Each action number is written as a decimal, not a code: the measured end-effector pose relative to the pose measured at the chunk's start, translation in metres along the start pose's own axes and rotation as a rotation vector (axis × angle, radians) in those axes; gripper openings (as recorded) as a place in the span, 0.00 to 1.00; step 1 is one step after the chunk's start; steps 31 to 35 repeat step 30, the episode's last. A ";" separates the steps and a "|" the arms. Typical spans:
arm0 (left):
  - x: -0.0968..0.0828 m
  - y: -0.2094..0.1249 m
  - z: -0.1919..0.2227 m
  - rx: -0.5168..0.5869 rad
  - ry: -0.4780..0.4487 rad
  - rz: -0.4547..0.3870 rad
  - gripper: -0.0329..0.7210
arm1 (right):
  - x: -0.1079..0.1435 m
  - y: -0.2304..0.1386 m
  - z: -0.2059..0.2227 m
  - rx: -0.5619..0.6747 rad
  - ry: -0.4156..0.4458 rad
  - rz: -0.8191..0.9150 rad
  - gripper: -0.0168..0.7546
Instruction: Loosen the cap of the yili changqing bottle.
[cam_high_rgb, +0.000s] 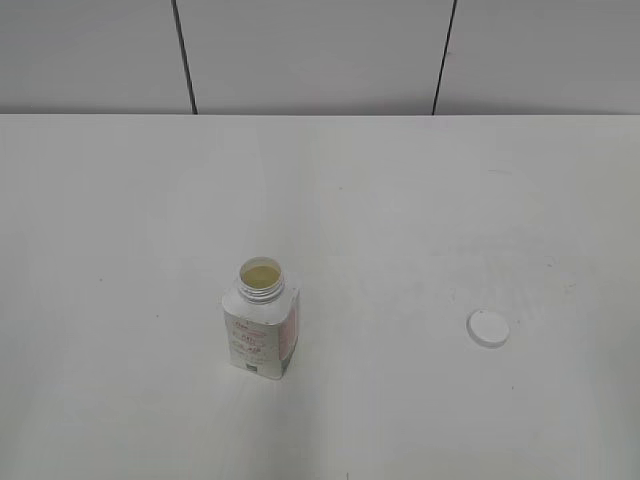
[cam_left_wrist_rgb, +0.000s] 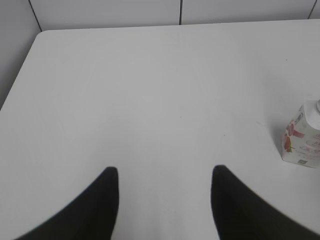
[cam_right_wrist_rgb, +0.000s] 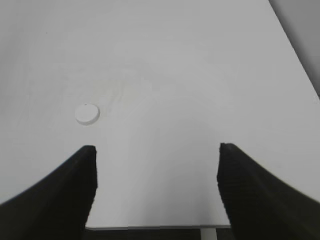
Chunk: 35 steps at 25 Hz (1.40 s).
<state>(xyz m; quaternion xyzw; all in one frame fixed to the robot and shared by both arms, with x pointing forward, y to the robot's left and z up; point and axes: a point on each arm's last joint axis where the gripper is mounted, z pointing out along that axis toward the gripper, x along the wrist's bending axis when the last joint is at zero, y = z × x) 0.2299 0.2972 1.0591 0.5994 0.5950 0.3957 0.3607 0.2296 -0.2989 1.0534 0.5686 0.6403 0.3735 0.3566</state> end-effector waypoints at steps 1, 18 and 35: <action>0.000 0.000 0.000 0.000 0.000 0.000 0.54 | 0.001 0.000 0.000 0.000 -0.001 0.007 0.78; 0.000 0.000 0.000 0.000 -0.001 -0.001 0.54 | 0.000 0.000 0.000 0.001 -0.018 0.005 0.78; 0.000 0.000 0.000 0.000 -0.002 -0.001 0.54 | 0.000 0.000 0.000 0.001 -0.018 0.005 0.78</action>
